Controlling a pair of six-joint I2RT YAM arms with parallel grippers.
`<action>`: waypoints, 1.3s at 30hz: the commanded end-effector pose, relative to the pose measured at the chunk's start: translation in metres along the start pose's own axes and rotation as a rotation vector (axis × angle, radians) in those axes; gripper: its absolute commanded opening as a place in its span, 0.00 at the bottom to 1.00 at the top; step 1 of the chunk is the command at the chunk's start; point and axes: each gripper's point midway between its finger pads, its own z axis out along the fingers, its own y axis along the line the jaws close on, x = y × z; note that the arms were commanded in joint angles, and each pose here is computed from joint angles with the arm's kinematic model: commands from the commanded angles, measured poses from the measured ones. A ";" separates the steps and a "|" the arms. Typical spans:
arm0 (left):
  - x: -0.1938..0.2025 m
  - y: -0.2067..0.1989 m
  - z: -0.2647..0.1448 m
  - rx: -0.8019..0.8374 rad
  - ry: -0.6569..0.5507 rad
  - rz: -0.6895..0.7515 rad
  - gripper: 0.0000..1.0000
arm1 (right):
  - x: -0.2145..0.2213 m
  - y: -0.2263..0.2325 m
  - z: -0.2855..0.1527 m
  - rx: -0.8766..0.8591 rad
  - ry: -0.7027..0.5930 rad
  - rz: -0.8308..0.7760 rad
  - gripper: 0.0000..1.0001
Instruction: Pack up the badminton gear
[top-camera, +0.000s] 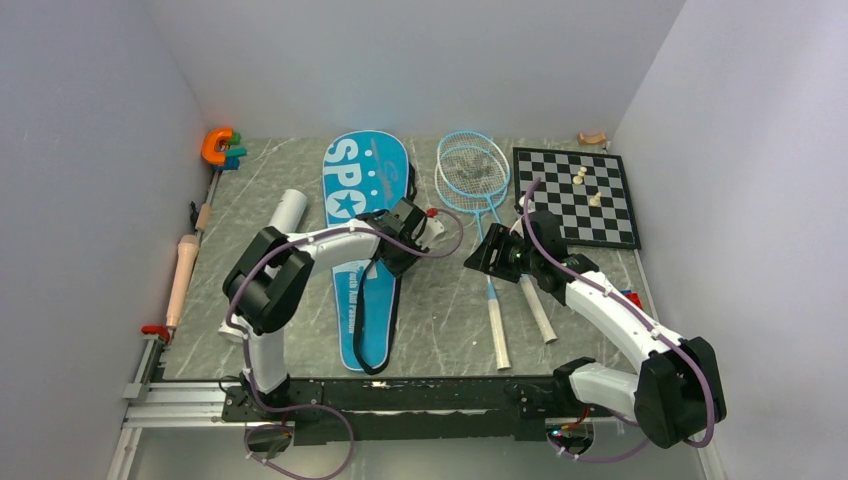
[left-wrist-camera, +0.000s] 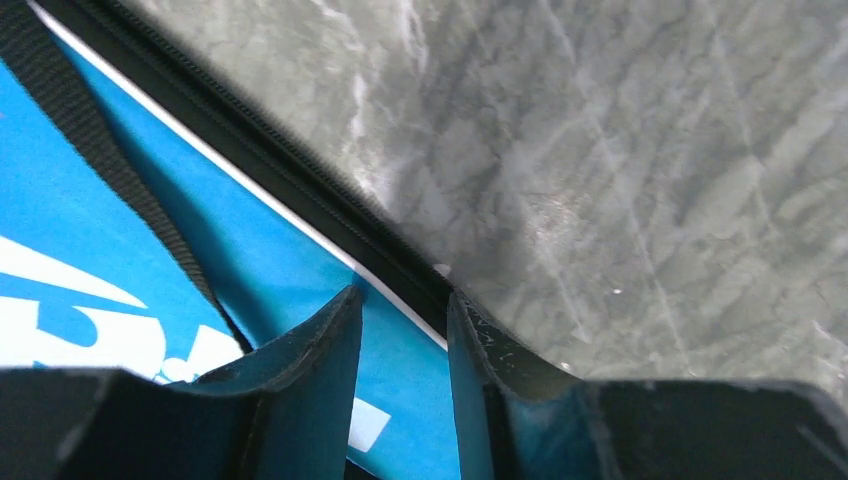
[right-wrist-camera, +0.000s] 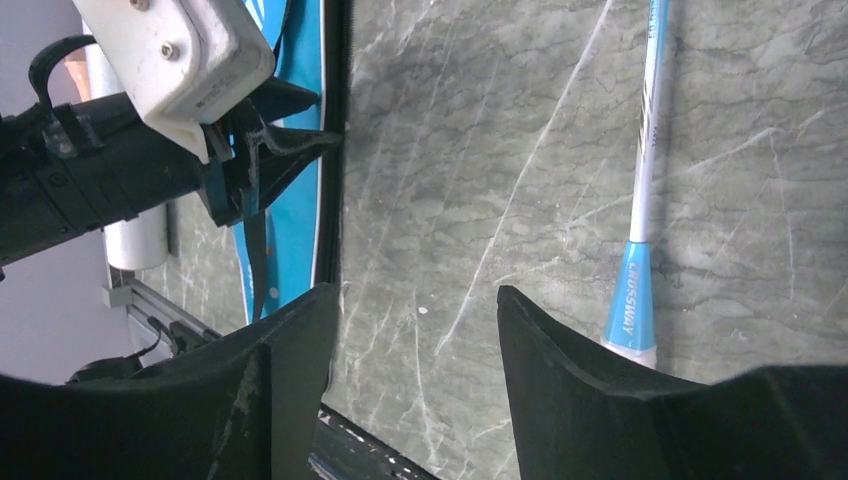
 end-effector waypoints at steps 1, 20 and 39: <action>-0.007 0.016 0.002 -0.076 0.007 -0.014 0.41 | -0.009 0.006 -0.001 -0.028 -0.041 -0.007 0.64; 0.017 0.010 0.013 -0.042 0.067 -0.007 0.03 | -0.012 0.007 -0.008 -0.026 -0.059 -0.011 0.54; -0.030 0.040 -0.076 -0.005 -0.169 -0.116 0.00 | -0.019 0.013 -0.005 -0.035 -0.069 -0.010 0.51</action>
